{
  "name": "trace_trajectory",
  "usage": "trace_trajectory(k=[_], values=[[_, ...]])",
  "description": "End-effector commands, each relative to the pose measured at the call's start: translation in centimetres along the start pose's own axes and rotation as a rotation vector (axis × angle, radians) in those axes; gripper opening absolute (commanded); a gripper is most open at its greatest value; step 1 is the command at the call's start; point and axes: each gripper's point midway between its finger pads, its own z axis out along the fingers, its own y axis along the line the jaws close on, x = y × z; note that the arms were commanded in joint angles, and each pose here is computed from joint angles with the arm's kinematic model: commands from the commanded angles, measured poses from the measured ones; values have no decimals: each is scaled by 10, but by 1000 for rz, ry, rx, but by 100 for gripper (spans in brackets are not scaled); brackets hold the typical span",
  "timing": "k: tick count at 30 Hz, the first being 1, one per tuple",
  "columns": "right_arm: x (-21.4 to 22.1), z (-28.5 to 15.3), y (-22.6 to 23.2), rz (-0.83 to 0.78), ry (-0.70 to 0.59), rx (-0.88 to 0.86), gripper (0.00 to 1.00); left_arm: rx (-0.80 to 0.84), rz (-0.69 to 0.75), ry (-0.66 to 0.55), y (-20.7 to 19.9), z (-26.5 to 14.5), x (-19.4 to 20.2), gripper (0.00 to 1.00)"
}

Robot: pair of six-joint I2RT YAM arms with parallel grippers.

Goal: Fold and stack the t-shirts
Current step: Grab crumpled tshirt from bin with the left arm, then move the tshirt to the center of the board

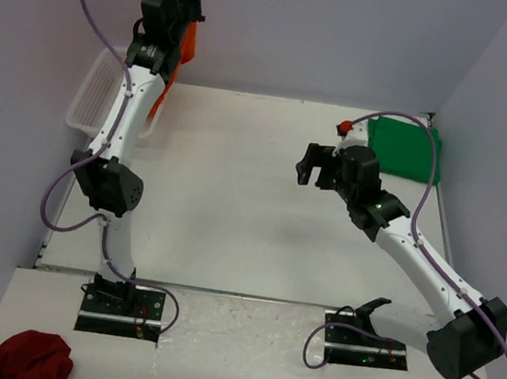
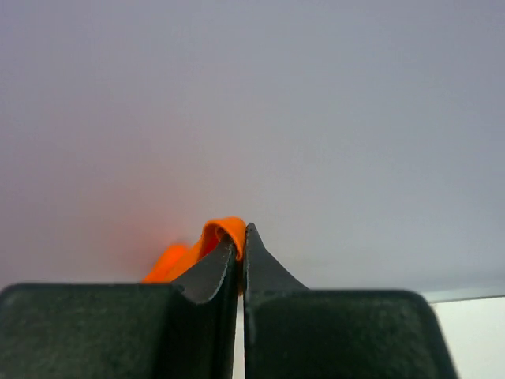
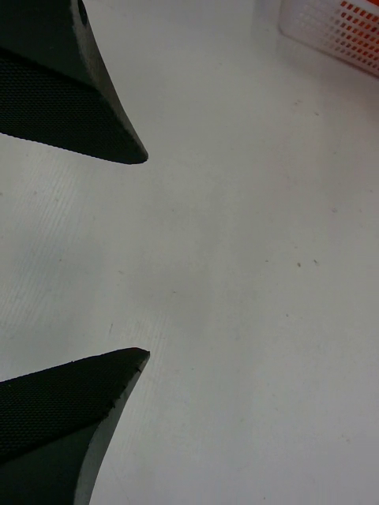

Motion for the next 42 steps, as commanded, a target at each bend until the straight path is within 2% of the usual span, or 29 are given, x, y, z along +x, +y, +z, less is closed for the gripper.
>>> trace_trajectory(k=[1, 3, 4, 7, 10, 13, 16, 17, 18, 21, 24, 25, 26, 27, 29, 30, 31, 34, 37, 39, 42], values=[[-18, 1, -4, 46, -75, 50, 99, 218, 94, -267, -62, -73, -142, 0], [-23, -1, -14, 75, -100, 111, 99, 310, 59, -352, -81, -128, -193, 0], [-24, -3, -17, 80, -106, 127, 99, 327, 56, -348, -89, -130, -191, 0], [-32, -12, -37, 110, -145, 242, 99, 430, 14, -383, -114, -196, -220, 0], [-43, -28, -42, 127, -196, 272, 99, 492, -39, -361, -132, -238, -219, 0], [-52, -41, -36, 132, -225, 228, 99, 553, -107, -337, -137, -267, -215, 0], [-54, -43, -31, 115, -226, 201, 99, 622, -160, -349, -145, -286, -230, 0], [-53, -43, -31, 116, -219, 204, 99, 634, -167, -299, -148, -285, -223, 0], [-52, -43, -31, 123, -212, 204, 99, 654, -186, -299, -150, -290, -229, 0], [-48, -44, -22, 113, -195, 159, 99, 678, -191, -195, -161, -281, -200, 0], [-43, -45, -14, 91, -175, 111, 99, 568, -179, -66, -154, -258, -144, 0], [-39, -43, -11, 74, -157, 93, 98, 502, -157, 16, -152, -241, -104, 0], [-35, -42, -5, 71, -134, 66, 98, 483, -148, 65, -153, -233, -82, 0], [-28, -41, -5, 76, -105, 61, 98, 435, -141, 172, -154, -216, -34, 0], [-16, -40, 6, 79, -70, 7, 97, 395, -162, 281, -154, -202, 18, 0], [-11, -39, 8, 88, -60, -4, 96, 375, -155, 388, -156, -200, 74, 0], [3, -37, 9, 82, -31, -16, 96, 334, -159, 448, -156, -193, 109, 0], [28, -36, 18, 72, 35, -67, 94, 239, -120, 547, -146, -175, 182, 0], [55, -35, 28, 58, 127, -122, 88, 186, -139, 575, -119, -137, 203, 0], [78, -35, 40, 69, 200, -194, 85, 181, -146, 574, -116, -112, 201, 0], [113, -33, 60, 94, 281, -295, 85, 190, -144, 577, -114, -94, 196, 0]])
